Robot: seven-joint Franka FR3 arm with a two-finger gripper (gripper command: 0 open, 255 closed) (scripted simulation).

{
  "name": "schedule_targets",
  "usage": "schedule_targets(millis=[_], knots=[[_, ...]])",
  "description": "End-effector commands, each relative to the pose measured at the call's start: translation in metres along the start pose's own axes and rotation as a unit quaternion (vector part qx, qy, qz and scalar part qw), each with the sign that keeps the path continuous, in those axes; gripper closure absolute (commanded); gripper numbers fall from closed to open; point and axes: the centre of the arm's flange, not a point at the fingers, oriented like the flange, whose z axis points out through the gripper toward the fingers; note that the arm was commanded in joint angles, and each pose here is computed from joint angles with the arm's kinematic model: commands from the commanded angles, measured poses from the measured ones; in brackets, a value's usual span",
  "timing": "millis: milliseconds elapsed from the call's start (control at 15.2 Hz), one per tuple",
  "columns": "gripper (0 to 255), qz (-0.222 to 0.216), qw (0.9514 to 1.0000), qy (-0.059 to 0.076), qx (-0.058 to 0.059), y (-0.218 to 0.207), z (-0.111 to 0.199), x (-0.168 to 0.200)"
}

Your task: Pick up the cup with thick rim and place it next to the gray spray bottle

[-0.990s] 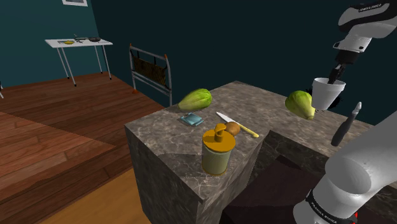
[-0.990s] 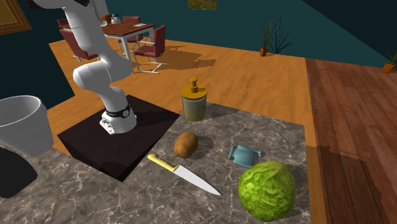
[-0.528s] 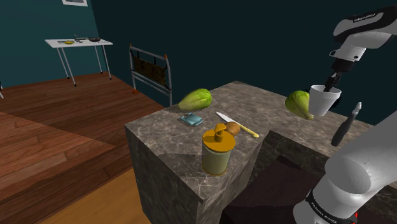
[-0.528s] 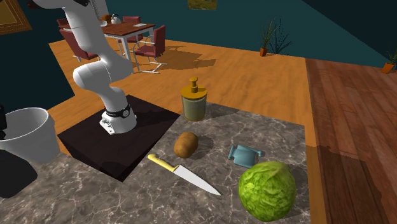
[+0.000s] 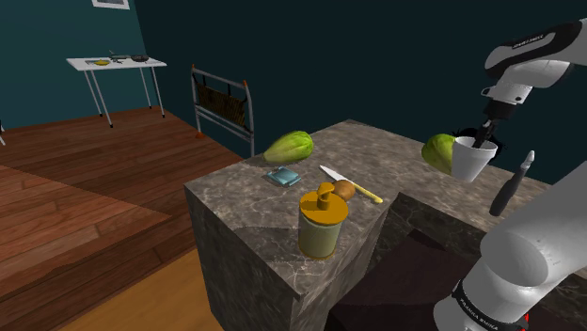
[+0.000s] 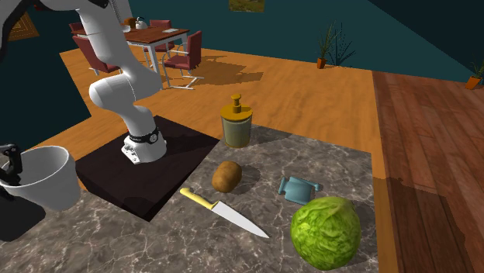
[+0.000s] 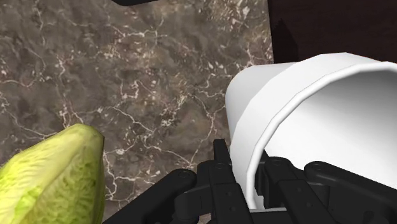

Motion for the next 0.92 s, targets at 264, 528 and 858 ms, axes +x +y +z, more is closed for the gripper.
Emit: schedule_targets(millis=[264, 528, 858], knots=[[255, 0.000, 1.0000, 0.000, 0.000, 0.004, 0.031, -0.001], [255, 0.000, 1.0000, 0.000, 0.000, 0.008, 0.052, -0.002], [255, 0.000, 1.0000, 0.000, 0.000, 0.012, 0.078, -0.003]])
